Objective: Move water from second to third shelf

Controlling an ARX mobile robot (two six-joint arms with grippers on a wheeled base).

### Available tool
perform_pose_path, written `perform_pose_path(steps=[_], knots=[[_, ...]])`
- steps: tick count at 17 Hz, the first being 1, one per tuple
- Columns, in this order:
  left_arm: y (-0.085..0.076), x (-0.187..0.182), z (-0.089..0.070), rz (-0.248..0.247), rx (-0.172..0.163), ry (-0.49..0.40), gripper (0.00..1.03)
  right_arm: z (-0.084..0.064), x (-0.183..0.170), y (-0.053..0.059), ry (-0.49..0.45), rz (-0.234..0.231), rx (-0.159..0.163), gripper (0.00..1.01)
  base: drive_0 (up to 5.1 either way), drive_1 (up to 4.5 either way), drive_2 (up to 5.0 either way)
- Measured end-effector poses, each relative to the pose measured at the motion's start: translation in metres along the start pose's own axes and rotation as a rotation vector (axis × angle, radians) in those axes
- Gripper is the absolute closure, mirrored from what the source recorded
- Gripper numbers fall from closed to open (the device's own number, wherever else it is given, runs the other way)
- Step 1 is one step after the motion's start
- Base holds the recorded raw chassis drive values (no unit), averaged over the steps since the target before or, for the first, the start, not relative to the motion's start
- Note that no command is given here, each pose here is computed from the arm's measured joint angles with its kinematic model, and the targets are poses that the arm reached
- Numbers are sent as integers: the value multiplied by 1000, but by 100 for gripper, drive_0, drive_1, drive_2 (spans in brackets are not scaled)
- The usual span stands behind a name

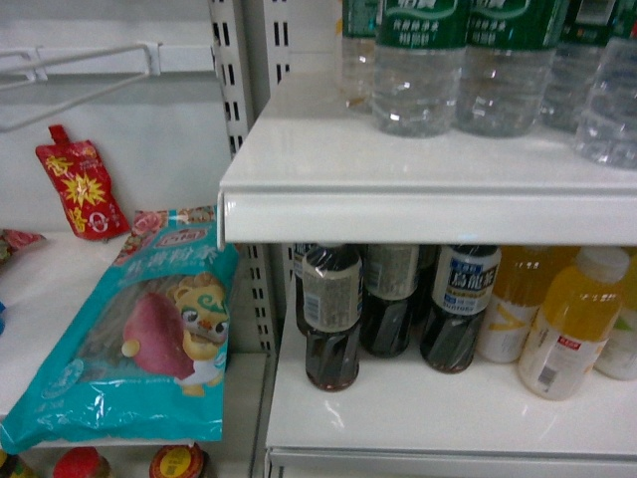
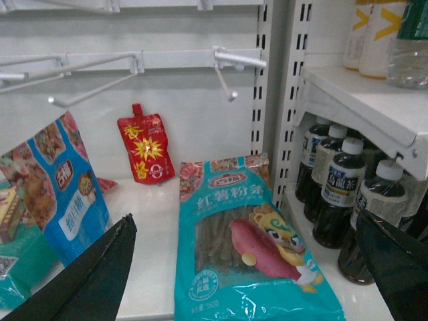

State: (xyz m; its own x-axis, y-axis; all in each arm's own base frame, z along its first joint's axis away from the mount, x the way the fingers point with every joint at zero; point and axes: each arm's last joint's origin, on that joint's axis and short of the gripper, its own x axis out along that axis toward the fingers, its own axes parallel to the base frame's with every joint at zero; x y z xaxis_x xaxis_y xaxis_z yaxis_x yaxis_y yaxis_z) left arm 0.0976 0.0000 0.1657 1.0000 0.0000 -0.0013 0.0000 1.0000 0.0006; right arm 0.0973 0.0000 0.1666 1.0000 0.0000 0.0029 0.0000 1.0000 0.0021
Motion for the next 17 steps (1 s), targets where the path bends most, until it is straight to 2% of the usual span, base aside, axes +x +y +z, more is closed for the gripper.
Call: perform_pose_path(steps=[17], knots=[[0,0,0,0,0,2,5,0,0,0,1,0,-3,3,0,0,0]])
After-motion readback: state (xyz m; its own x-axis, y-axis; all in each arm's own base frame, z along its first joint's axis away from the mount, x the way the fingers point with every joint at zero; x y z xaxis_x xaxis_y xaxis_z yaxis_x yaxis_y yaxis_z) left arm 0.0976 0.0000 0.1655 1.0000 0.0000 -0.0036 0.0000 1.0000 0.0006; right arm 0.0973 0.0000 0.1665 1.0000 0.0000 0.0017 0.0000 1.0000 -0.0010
